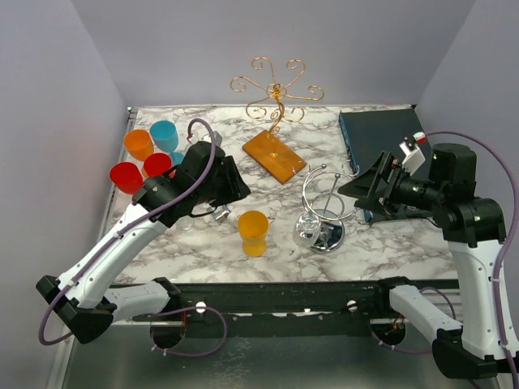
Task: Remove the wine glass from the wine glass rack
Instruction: Pick up the wine glass from the wine rack.
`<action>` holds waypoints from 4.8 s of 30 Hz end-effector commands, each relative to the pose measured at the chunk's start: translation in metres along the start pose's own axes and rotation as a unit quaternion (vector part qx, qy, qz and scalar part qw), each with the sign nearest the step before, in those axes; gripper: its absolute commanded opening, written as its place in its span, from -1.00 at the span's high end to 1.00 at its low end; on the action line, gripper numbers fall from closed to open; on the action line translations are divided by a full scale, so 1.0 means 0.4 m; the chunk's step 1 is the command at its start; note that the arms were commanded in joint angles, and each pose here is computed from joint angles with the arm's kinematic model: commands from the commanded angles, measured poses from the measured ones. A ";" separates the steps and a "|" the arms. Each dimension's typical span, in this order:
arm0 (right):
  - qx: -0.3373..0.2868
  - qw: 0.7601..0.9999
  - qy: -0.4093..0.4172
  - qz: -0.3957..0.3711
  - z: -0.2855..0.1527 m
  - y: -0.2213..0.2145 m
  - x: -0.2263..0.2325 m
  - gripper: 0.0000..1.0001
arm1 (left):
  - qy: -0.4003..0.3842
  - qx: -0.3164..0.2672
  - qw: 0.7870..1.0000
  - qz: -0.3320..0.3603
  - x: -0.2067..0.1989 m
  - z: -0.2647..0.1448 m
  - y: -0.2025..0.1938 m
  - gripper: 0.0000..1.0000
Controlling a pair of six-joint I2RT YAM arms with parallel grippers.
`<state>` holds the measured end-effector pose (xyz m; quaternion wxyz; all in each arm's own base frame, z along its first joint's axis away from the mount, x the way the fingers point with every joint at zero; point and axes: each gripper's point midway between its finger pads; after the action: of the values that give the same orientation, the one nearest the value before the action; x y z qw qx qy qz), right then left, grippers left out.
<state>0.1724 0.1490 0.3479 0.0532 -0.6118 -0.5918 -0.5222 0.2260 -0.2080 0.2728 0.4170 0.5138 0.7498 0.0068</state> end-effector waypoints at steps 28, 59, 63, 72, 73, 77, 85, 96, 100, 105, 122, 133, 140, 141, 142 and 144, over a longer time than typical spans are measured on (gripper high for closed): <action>0.060 0.998 0.001 0.010 0.069 -0.042 -0.042 -0.83 | -0.037 0.007 0.999 0.003 -0.105 0.096 -0.047 -0.06; 0.089 0.992 -0.055 0.068 0.180 -0.175 -0.057 -0.11 | -0.069 0.020 0.997 0.009 -0.143 0.108 -0.051 -0.09; 0.090 0.992 -0.055 0.071 0.187 -0.189 -0.056 -0.06 | -0.071 0.025 0.997 0.007 -0.143 0.114 -0.058 -0.09; 0.083 0.992 -0.061 0.079 0.190 -0.201 -0.063 0.18 | -0.076 0.031 0.997 0.004 -0.145 0.114 -0.064 -0.09; 0.082 0.992 -0.061 0.080 0.190 -0.201 -0.064 0.20 | -0.078 0.031 0.996 0.003 -0.147 0.113 -0.065 -0.09; 0.080 0.991 -0.055 0.090 0.197 -0.209 -0.069 0.25 | -0.082 0.036 0.996 0.000 -0.148 0.111 -0.070 -0.09; 0.059 0.991 -0.052 0.107 0.186 -0.210 -0.075 0.39 | -0.095 0.054 0.994 -0.005 -0.157 0.102 -0.087 -0.09; 0.052 0.991 -0.036 0.117 0.196 -0.210 -0.071 0.41 | -0.136 0.108 0.984 -0.034 -0.186 0.085 -0.137 -0.09; 0.052 0.991 -0.033 0.118 0.202 -0.210 -0.070 0.44 | -0.144 0.118 0.982 -0.041 -0.186 0.080 -0.149 -0.09; 0.052 0.991 -0.031 0.120 0.204 -0.210 -0.069 0.65 | -0.152 0.130 0.979 -0.048 -0.189 0.072 -0.161 -0.09; 0.068 0.990 -0.023 0.121 0.194 -0.216 -0.052 0.49 | -0.180 0.178 0.964 -0.083 -0.211 0.051 -0.198 -0.09; 0.070 0.992 -0.032 0.103 0.177 -0.208 -0.047 0.25 | -0.181 0.176 0.964 -0.085 -0.209 0.049 -0.197 -0.09; 0.080 0.991 -0.029 0.100 0.179 -0.219 -0.048 0.34 | -0.181 0.176 0.964 -0.085 -0.209 0.049 -0.197 -0.10; 0.081 0.991 -0.029 0.100 0.178 -0.220 -0.048 0.36 | -0.182 0.175 0.964 -0.084 -0.210 0.048 -0.196 -0.10; 0.082 0.991 -0.030 0.099 0.177 -0.221 -0.049 0.37 | -0.181 0.176 0.964 -0.084 -0.209 0.048 -0.197 -0.10; 0.084 0.991 -0.028 0.099 0.177 -0.222 -0.047 0.39 | -0.181 0.177 0.964 -0.085 -0.210 0.048 -0.199 -0.10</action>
<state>0.1540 0.2097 0.2476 0.1336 -0.6857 -0.5609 -0.4442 0.1931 -0.3182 0.2678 0.4353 0.5060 0.7042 -0.2419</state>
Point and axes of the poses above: each gripper's point midway between its finger pads, its own z axis out along the fingers, its own x axis along the line the jaws close on, y = z × x, and after that the axes turned 11 degrees about -z, right-handed
